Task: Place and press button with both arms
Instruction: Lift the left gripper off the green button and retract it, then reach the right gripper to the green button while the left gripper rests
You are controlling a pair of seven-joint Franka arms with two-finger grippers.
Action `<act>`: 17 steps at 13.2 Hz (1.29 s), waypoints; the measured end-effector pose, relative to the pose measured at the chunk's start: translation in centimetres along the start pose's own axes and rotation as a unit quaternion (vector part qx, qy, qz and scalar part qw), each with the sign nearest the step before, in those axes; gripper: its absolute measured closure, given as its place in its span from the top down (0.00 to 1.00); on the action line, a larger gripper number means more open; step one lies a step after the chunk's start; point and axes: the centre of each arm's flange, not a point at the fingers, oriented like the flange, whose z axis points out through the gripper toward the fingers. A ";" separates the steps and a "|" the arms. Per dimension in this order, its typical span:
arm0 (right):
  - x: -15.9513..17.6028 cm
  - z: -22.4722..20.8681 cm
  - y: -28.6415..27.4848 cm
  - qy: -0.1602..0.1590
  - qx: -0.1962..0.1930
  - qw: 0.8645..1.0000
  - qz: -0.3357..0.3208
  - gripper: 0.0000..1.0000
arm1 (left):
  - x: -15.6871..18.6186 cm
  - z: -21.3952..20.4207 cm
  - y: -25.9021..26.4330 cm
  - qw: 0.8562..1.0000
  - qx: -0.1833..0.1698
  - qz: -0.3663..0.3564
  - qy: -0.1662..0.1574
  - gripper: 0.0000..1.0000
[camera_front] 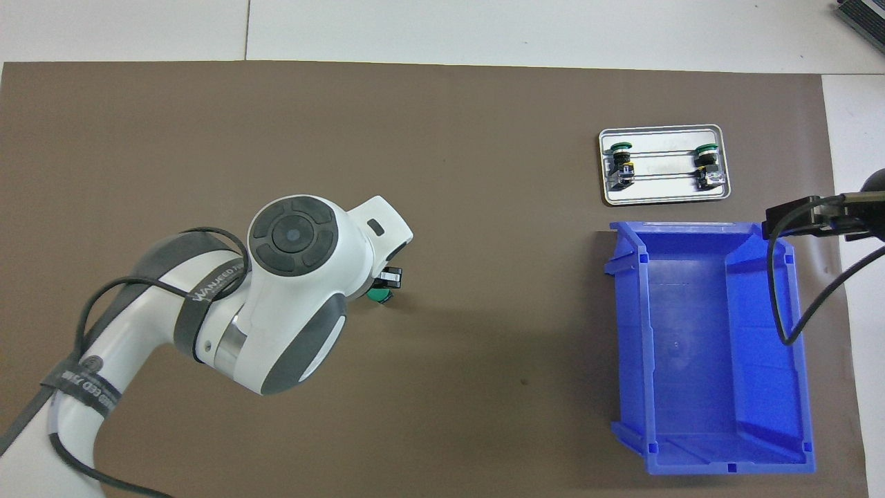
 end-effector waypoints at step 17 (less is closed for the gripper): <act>0.4 -0.3 -1.8 0.011 0.038 0.999 0.018 1.00 | 2.7 -16.9 -23.5 0.999 0.002 -0.005 -0.046 0.15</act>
